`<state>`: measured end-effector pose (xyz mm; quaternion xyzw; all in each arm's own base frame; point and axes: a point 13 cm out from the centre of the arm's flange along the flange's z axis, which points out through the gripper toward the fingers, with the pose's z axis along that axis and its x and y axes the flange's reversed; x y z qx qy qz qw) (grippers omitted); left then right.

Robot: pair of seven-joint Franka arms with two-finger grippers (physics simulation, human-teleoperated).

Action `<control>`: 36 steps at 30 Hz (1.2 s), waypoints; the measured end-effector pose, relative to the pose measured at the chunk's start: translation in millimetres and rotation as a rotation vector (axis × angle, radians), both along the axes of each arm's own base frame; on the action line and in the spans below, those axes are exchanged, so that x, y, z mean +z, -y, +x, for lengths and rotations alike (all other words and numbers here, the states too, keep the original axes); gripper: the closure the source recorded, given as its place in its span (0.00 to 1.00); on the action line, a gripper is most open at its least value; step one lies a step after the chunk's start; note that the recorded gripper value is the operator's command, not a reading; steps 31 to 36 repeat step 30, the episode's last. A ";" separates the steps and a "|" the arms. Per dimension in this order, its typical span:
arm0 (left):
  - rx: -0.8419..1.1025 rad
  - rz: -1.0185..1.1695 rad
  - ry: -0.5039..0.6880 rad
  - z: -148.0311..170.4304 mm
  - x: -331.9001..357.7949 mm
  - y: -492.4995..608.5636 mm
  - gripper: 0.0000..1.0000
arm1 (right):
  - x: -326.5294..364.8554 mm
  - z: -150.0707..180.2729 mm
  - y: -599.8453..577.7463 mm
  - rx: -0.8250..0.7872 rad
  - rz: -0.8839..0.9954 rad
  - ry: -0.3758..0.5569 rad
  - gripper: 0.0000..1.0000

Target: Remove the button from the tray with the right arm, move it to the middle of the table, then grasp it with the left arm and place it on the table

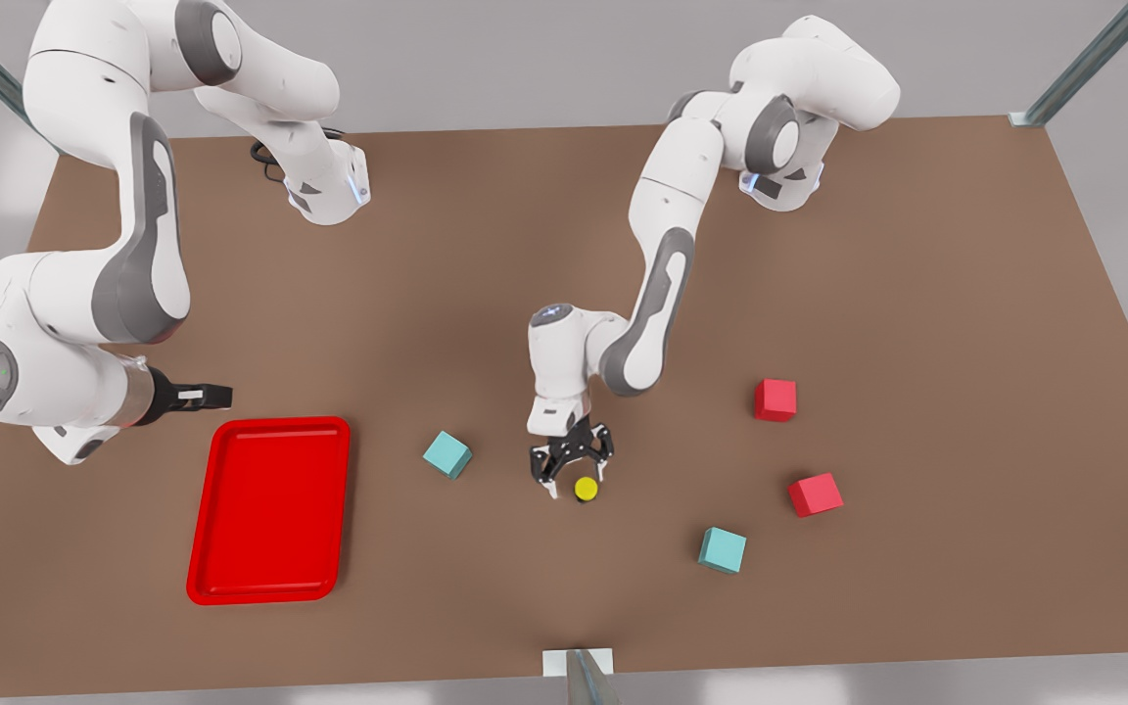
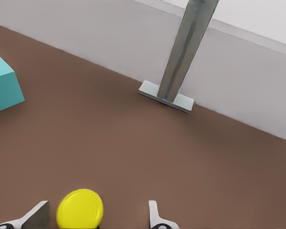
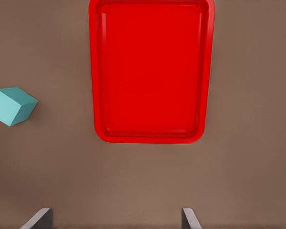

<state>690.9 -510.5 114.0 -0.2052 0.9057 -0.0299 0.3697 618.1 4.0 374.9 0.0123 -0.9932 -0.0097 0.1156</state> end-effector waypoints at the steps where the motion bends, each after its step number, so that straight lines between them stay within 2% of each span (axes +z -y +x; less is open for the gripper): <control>1: 0.007 -0.014 0.007 3.2 12.7 0.0 0.00 | -0.1 0.1 -0.9 0.003 -0.003 0.000 0.00; 4: 0.051 -0.079 0.019 17.5 67.4 -8.2 0.00 | -0.3 0.2 -0.5 0.005 -0.009 0.000 0.00; 6: 0.132 -0.175 -0.027 31.9 126.2 -33.1 0.00 | -0.1 0.3 -0.1 0.005 -0.011 0.001 0.00; 10: 0.357 -0.275 -0.227 74.5 205.8 -192.7 0.00 | -0.9 0.4 0.4 0.005 -0.013 -0.001 0.00; 12: 0.413 -0.326 -0.355 81.2 229.0 -287.6 0.00 | 0.0 0.3 -0.1 0.006 -0.013 0.000 0.00; 13: 0.401 -0.386 -0.440 75.7 236.6 -322.2 0.00 | 0.4 0.3 -0.3 0.007 -0.013 0.001 0.00; 15: 0.356 -0.401 -0.519 45.9 290.2 -380.2 0.00 | 1.7 0.2 -0.3 0.006 -0.013 0.002 0.00; 19: 0.256 -0.330 -0.680 -81.6 326.9 -447.1 0.00 | 0.8 -0.2 -0.1 0.006 -0.014 -0.001 0.00; 20: 0.222 -0.314 -0.701 -96.1 326.4 -452.2 0.00 | 0.4 -0.4 -0.2 0.006 -0.014 -0.002 0.00; 30: -0.125 -0.176 -0.788 -115.9 315.2 -440.4 0.00 | -2.7 -0.6 -0.2 0.006 -0.015 -0.005 0.00; 36: -0.125 -0.176 -0.788 -115.9 315.2 -440.4 0.00 | -2.7 -0.6 -0.2 0.006 -0.015 -0.005 0.00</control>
